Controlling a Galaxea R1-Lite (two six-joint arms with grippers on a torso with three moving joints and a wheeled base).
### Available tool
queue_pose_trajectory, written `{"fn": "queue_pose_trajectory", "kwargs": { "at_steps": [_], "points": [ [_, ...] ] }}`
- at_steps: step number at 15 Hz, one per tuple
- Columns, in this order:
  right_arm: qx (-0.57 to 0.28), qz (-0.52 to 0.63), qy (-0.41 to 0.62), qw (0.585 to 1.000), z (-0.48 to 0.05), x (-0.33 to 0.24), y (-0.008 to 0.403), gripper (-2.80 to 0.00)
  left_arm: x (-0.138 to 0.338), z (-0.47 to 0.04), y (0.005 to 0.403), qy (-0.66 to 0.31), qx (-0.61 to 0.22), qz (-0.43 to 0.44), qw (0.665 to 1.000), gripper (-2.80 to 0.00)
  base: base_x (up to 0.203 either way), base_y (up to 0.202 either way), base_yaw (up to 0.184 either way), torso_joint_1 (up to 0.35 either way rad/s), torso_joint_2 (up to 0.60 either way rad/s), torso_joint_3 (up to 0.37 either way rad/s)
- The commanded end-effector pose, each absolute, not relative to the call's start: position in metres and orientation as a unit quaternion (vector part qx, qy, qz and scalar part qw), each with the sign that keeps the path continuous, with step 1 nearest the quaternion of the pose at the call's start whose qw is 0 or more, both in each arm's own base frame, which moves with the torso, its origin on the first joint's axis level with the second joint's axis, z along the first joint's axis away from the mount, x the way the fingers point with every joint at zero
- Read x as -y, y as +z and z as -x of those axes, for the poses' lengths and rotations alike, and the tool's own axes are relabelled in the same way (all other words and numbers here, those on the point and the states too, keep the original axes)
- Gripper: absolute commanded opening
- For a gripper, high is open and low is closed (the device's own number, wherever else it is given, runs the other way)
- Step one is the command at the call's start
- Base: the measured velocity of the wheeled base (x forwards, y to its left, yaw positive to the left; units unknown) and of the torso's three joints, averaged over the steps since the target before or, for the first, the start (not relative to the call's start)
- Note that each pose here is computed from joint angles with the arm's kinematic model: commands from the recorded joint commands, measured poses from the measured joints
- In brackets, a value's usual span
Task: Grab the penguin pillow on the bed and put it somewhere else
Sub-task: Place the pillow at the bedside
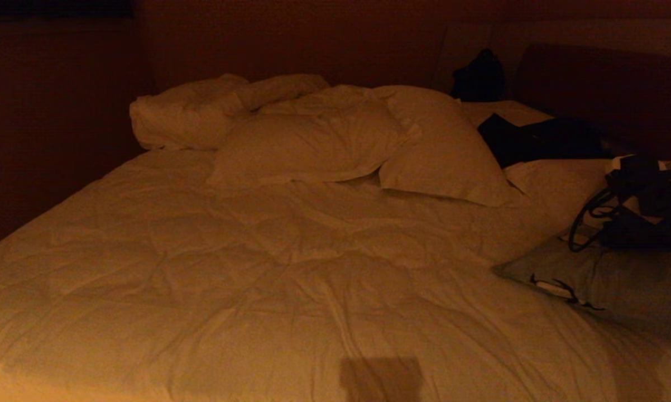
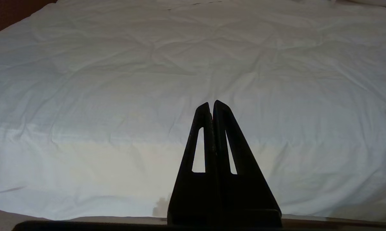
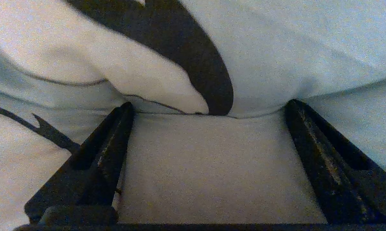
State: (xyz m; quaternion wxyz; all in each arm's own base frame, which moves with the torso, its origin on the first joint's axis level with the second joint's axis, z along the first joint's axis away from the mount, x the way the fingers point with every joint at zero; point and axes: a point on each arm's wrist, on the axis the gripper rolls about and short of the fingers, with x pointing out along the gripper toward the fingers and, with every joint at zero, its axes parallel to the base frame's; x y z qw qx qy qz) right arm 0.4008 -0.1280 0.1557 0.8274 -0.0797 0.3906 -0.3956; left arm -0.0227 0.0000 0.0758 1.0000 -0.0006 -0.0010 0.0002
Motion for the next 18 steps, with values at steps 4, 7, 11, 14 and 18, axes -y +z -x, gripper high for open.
{"fn": "queue_pose_trajectory", "kwargs": {
  "at_steps": [4, 7, 11, 14, 18],
  "points": [
    [-0.396, 0.079, -0.397, 0.824, -0.403, 0.131, 0.150, -2.80, 0.000, 0.022, 0.075, 0.000, -0.001, 0.001, 1.000, -2.80, 0.000, 0.000, 0.000, 0.000, 0.00, 0.000],
    [-0.375, 0.072, -0.403, 0.832, -0.395, 0.128, 0.169, -2.80, 0.000, 0.022, 0.075, 0.000, -0.001, 0.001, 1.000, -2.80, 0.000, 0.000, 0.000, 0.000, 0.00, 0.000],
    [-0.331, 0.052, -0.414, 0.846, -0.378, 0.123, 0.203, -2.80, 0.000, 0.022, 0.075, 0.000, -0.001, 0.001, 1.000, -2.80, 0.000, 0.000, 0.000, 0.000, 0.00, 0.000],
    [-0.280, 0.026, -0.424, 0.861, -0.362, 0.118, 0.236, -2.80, 0.000, 0.022, 0.075, 0.000, -0.001, 0.001, 1.000, -2.80, 0.000, 0.000, 0.000, 0.000, 0.00, 0.000],
    [-0.232, -0.002, -0.391, 0.891, -0.360, 0.118, 0.250, -2.80, 0.000, 0.022, 0.075, 0.000, -0.001, 0.001, 1.000, -2.80, 0.000, 0.000, 0.000, 0.000, 0.00, 0.000]
  ]
}}
